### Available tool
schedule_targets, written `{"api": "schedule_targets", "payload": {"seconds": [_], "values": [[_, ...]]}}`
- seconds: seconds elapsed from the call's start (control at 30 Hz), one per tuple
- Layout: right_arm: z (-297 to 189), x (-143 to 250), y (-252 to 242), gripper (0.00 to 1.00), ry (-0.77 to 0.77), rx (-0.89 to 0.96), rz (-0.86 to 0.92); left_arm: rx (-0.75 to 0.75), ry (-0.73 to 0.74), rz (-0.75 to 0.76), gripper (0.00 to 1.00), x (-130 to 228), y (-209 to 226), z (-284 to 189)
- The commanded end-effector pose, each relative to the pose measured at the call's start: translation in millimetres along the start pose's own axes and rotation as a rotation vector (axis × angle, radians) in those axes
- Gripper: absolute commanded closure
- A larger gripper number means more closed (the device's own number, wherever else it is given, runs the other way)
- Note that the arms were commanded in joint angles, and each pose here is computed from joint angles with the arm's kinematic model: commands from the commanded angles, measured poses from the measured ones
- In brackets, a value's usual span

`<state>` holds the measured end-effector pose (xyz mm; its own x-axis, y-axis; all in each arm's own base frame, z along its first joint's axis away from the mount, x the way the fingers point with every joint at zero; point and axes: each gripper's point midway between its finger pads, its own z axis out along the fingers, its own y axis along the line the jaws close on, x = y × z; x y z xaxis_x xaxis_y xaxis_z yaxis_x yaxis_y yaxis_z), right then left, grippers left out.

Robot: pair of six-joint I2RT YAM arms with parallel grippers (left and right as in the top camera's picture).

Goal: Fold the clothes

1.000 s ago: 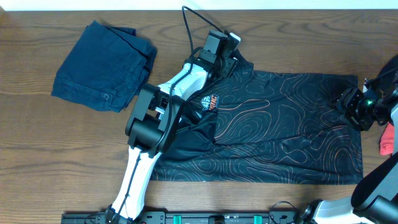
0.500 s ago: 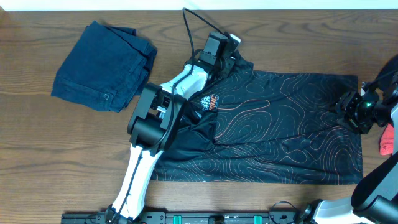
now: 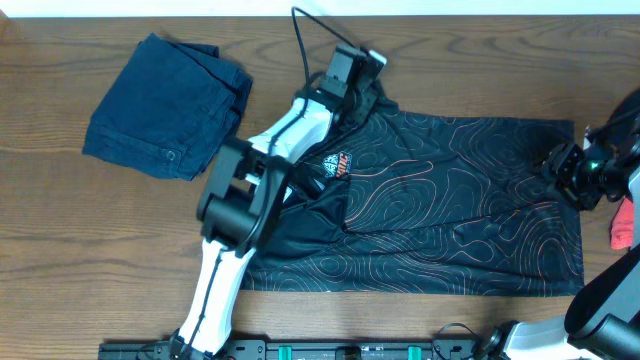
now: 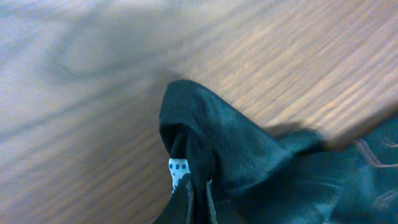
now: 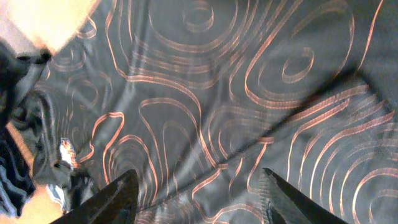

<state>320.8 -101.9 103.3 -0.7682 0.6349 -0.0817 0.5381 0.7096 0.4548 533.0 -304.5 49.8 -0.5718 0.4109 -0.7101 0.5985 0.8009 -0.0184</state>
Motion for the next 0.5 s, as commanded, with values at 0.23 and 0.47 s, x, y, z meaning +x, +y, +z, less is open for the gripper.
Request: {"api": "schedule_targets", "payload": {"seconds": [0.23, 0.47], "values": [[-11, -65, 23, 0.36, -0.26, -0.055, -0.138, -0.019, -0.034, 0.024, 0.94, -51, 0, -95], [-15, -109, 32, 0.4, -0.421, -0.081, -0.185, -0.005, 0.102, 0.007, 0.93, -17, -4, -96]]}}
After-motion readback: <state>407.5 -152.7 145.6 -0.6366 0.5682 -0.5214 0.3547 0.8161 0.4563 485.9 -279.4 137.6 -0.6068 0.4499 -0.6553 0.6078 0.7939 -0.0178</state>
